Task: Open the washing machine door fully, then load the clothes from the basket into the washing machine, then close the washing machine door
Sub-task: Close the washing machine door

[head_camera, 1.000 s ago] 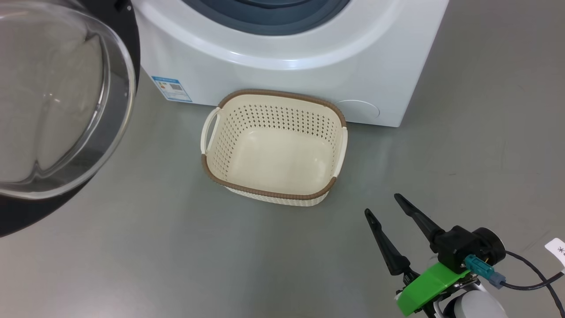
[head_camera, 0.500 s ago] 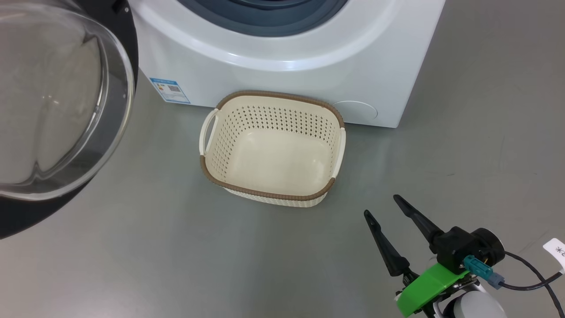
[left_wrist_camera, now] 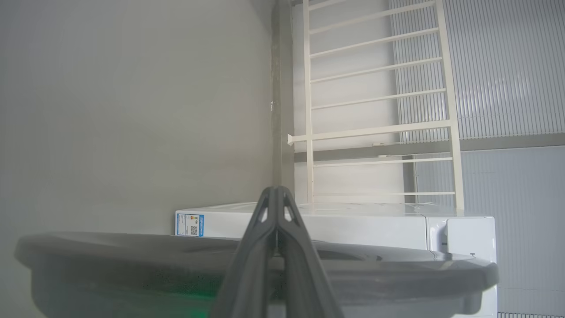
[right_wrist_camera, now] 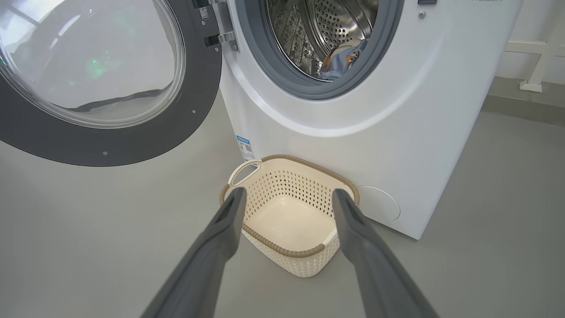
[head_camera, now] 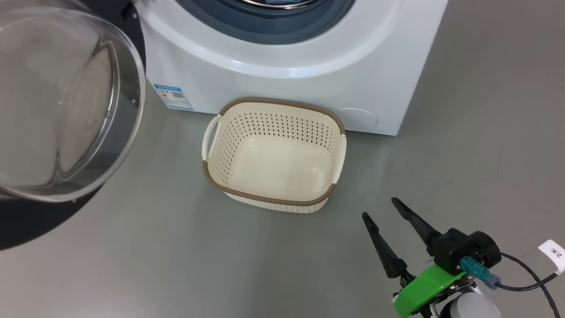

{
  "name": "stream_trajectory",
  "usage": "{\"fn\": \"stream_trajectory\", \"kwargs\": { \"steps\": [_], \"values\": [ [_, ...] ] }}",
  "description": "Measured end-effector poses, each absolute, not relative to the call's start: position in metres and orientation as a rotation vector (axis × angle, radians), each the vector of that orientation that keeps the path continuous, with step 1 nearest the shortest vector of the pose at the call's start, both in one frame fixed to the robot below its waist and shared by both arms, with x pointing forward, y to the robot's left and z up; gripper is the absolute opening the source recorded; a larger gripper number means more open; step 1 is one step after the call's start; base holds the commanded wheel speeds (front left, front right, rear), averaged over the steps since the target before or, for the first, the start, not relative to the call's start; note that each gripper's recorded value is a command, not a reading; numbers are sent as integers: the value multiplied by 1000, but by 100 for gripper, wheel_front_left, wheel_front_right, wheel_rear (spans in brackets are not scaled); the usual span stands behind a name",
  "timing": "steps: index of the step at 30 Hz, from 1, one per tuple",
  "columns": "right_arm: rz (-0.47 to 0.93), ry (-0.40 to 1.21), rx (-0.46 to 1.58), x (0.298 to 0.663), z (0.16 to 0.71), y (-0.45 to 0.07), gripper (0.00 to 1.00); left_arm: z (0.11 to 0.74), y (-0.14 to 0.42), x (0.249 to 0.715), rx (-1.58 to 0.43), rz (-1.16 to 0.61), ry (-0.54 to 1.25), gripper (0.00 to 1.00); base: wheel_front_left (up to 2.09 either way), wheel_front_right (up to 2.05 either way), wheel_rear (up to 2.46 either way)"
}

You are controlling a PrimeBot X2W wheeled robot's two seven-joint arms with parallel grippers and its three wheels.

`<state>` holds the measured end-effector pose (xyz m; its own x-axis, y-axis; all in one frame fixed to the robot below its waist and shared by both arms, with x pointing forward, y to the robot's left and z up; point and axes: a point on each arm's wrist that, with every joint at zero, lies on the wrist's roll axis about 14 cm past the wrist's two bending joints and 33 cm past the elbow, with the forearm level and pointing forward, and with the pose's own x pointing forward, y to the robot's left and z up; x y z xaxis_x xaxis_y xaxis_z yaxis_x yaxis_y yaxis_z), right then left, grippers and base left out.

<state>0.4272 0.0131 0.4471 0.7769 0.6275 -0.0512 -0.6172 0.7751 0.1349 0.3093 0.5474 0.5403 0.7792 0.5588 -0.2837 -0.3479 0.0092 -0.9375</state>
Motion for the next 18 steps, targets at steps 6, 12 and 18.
{"fn": "stream_trajectory", "kwargs": {
  "steps": [6,12,18],
  "values": [
    [670,82,116,425,453,14,100,545,533,313,-1372,611,-96,0,0,0,0],
    [666,71,121,422,458,16,100,536,512,310,-1372,524,5,0,0,0,0],
    [662,53,133,419,466,18,100,534,488,311,-1399,404,61,0,0,0,0]
  ]
}}
